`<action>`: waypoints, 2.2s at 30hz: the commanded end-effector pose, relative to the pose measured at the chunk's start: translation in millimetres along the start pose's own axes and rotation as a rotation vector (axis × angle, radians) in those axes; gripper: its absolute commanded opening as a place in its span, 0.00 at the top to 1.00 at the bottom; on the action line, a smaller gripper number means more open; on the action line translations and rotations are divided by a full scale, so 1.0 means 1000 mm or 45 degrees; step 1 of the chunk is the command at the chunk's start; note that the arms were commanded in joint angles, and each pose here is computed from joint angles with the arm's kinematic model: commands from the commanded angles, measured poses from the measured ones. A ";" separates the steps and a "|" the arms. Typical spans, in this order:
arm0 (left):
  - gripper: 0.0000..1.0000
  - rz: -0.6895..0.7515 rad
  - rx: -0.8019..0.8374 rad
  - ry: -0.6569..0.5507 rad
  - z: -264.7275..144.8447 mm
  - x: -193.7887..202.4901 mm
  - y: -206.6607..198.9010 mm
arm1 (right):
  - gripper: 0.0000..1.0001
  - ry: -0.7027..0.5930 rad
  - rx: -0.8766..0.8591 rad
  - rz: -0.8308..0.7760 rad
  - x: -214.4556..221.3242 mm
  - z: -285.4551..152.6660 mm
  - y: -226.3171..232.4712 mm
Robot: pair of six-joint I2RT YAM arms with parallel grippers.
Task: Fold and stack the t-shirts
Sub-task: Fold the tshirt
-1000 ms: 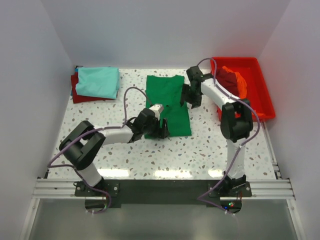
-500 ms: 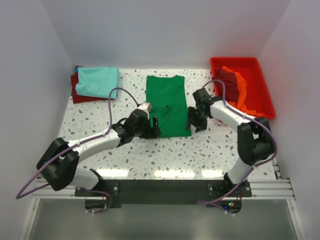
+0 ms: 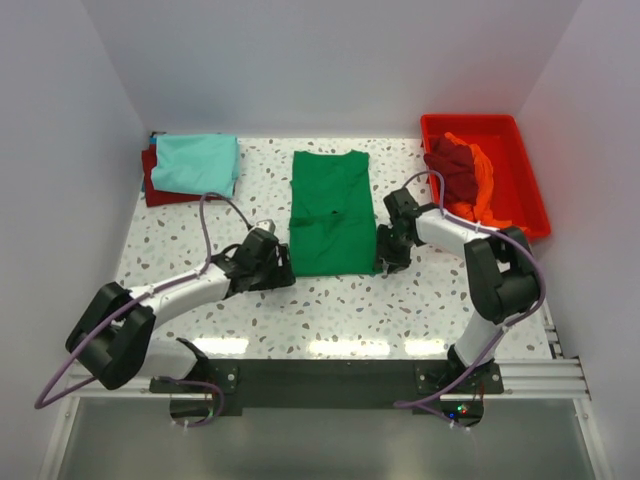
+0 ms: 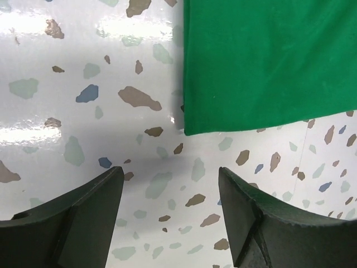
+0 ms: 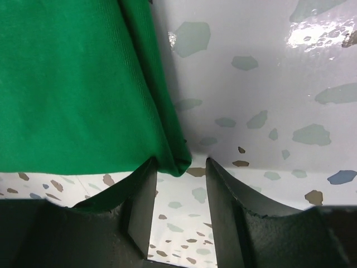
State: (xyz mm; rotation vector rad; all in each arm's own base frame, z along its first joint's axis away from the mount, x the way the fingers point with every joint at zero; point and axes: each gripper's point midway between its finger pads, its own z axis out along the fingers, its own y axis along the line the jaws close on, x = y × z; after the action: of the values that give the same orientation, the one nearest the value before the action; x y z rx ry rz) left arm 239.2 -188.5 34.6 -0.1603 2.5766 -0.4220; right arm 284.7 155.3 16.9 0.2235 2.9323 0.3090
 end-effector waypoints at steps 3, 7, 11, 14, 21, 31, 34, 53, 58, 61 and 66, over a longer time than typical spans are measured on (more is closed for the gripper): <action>0.29 -0.072 0.039 -0.026 -0.002 -0.003 0.001 | 0.61 0.009 -0.023 -0.001 0.004 0.014 0.001; 0.30 -0.078 0.072 -0.022 0.000 -0.002 -0.003 | 0.71 0.031 -0.012 -0.006 0.008 0.021 -0.003; 0.33 -0.080 0.091 0.013 0.006 0.004 -0.005 | 0.82 0.035 -0.014 -0.003 0.010 0.021 -0.003; 0.39 -0.087 0.128 0.029 0.010 0.005 -0.011 | 0.83 0.044 -0.013 -0.004 0.013 0.020 -0.004; 0.45 -0.107 0.127 0.006 0.017 -0.005 -0.014 | 0.84 0.061 -0.019 0.007 0.021 0.022 -0.007; 0.55 -0.138 0.123 0.010 0.032 -0.012 -0.009 | 0.85 0.069 -0.014 0.008 0.029 0.020 -0.011; 0.59 -0.136 0.124 0.026 0.036 -0.009 -0.009 | 0.85 0.072 -0.012 0.007 0.030 0.020 -0.012; 1.00 -0.110 0.004 -0.026 0.020 -0.006 0.017 | 1.00 0.019 0.008 0.006 0.027 -0.005 -0.014; 1.00 -0.125 0.006 -0.055 0.003 -0.008 0.019 | 1.00 0.007 0.044 0.002 0.031 -0.021 -0.021; 1.00 -0.131 0.054 -0.055 -0.008 -0.007 0.012 | 1.00 0.006 0.038 -0.004 0.038 -0.033 -0.022; 1.00 -0.124 0.052 -0.014 -0.031 0.004 0.011 | 1.00 -0.016 0.025 -0.025 0.052 -0.063 -0.021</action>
State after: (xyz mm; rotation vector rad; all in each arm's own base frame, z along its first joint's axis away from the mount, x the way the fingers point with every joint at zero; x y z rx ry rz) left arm 239.1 -189.9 60.4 -0.2515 2.4887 -0.6135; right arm 243.7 152.9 52.6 0.1923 2.8958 0.4002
